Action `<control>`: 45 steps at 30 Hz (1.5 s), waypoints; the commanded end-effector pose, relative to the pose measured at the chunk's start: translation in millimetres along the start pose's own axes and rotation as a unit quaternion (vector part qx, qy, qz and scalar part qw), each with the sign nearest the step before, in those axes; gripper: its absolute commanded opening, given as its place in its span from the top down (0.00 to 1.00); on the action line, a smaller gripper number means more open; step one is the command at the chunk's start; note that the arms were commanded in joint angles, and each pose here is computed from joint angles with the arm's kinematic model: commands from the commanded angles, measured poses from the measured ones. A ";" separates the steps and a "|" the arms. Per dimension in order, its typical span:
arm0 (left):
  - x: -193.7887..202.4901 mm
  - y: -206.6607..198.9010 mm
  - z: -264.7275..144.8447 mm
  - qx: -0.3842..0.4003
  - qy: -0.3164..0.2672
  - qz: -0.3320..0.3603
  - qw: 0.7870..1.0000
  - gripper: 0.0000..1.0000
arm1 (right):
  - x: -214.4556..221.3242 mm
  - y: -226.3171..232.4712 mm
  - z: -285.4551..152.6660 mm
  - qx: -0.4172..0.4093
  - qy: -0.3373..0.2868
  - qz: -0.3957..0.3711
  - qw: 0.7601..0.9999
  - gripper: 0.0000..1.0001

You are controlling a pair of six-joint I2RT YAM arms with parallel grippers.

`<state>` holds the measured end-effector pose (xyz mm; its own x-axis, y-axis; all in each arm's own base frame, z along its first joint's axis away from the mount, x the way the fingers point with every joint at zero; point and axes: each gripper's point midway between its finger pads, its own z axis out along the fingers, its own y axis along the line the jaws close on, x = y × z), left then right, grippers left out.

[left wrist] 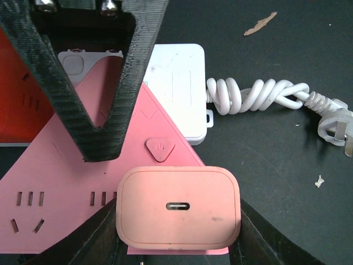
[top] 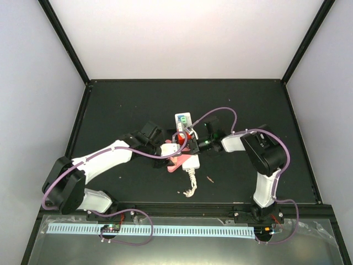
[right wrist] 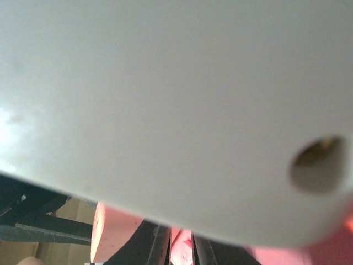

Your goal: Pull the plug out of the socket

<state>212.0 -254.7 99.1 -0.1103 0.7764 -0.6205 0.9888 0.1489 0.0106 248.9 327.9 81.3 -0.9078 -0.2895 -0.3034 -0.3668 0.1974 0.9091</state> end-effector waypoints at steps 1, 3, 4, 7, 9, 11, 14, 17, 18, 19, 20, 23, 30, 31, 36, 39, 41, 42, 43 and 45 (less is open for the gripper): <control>-10.8 10.6 -0.3 -0.026 -0.015 0.018 0.999 0.57 | 17.5 -29.1 2.1 0.015 0.015 0.076 0.997 0.87; -11.3 8.2 0.6 -0.023 -0.014 0.019 0.999 0.47 | 23.6 -32.6 1.3 0.019 0.020 0.081 0.996 0.89; -10.3 7.5 1.5 -0.023 -0.012 0.019 0.999 0.45 | 25.3 -34.3 0.8 0.022 0.021 0.079 0.996 0.90; -8.1 7.0 3.1 -0.030 -0.010 0.025 0.999 0.39 | 28.6 -38.7 -0.5 0.031 0.025 0.076 0.996 0.92; -7.5 7.0 3.8 -0.034 -0.009 0.028 0.999 0.34 | 28.6 -39.3 -0.9 0.036 0.026 0.072 0.996 0.92; -8.1 5.7 3.9 -0.035 -0.012 0.031 0.999 0.32 | 29.2 -40.1 -1.5 0.038 0.027 0.070 0.996 0.92; -8.2 3.5 3.3 -0.034 -0.013 0.033 0.999 0.36 | 30.4 -38.8 -2.8 0.043 0.028 0.061 0.997 0.92; -10.4 3.2 -0.5 -0.037 -0.017 0.031 0.999 0.53 | 30.6 -35.8 -4.8 0.046 0.027 0.054 0.997 0.93; -12.1 2.0 -1.8 -0.037 -0.022 0.033 0.999 0.58 | 31.1 -34.1 -5.2 0.045 0.027 0.053 0.997 0.93; -14.0 1.0 -3.3 -0.035 -0.027 0.035 0.998 0.60 | 31.5 -32.7 -5.6 0.045 0.027 0.053 0.997 0.93; -15.4 -0.3 -4.4 -0.033 -0.030 0.035 0.998 0.62 | 31.2 -31.4 -6.2 0.044 0.026 0.051 0.997 0.93; -18.3 -1.4 -6.4 -0.031 -0.036 0.030 0.998 0.66 | 35.3 -32.0 -6.7 0.044 0.030 0.058 0.997 0.94; -24.3 -4.5 -9.3 -0.013 -0.038 0.007 0.999 0.73 | 39.7 -41.1 -6.7 0.061 0.035 0.058 0.996 0.98; -25.7 -5.3 -9.5 -0.009 -0.039 0.004 0.999 0.73 | 40.2 -42.1 -6.9 0.064 0.035 0.056 0.996 0.98; -28.5 -6.3 -8.8 0.011 -0.028 -0.018 0.999 0.73 | 41.0 -47.4 -7.8 0.080 0.037 0.049 0.995 0.99; -29.5 -6.3 -8.5 0.019 -0.020 -0.028 0.999 0.74 | 41.1 -49.5 -8.7 0.087 0.037 0.047 0.994 0.99; -28.7 -6.0 -7.9 0.023 -0.011 -0.034 0.999 0.75 | 41.2 -50.8 -9.0 0.092 0.036 0.044 0.994 0.99; -28.4 -5.2 -8.3 0.022 -0.008 -0.033 0.999 0.75 | 41.2 -51.7 -9.2 0.095 0.036 0.044 0.994 0.99; -27.2 -5.3 -8.1 0.022 -0.003 -0.029 0.999 0.76 | 41.0 -52.5 -9.3 0.097 0.036 0.043 0.994 0.99; -25.8 -3.0 -9.6 0.014 0.006 -0.022 1.000 0.76 | 41.5 -54.3 -9.5 0.102 0.036 0.043 0.993 0.99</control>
<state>210.4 -259.0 96.9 -0.1728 0.7999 -0.5747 0.9813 0.1901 -0.0305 240.4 316.4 72.3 -0.8687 -0.3428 -0.3576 -0.4377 0.1932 0.8781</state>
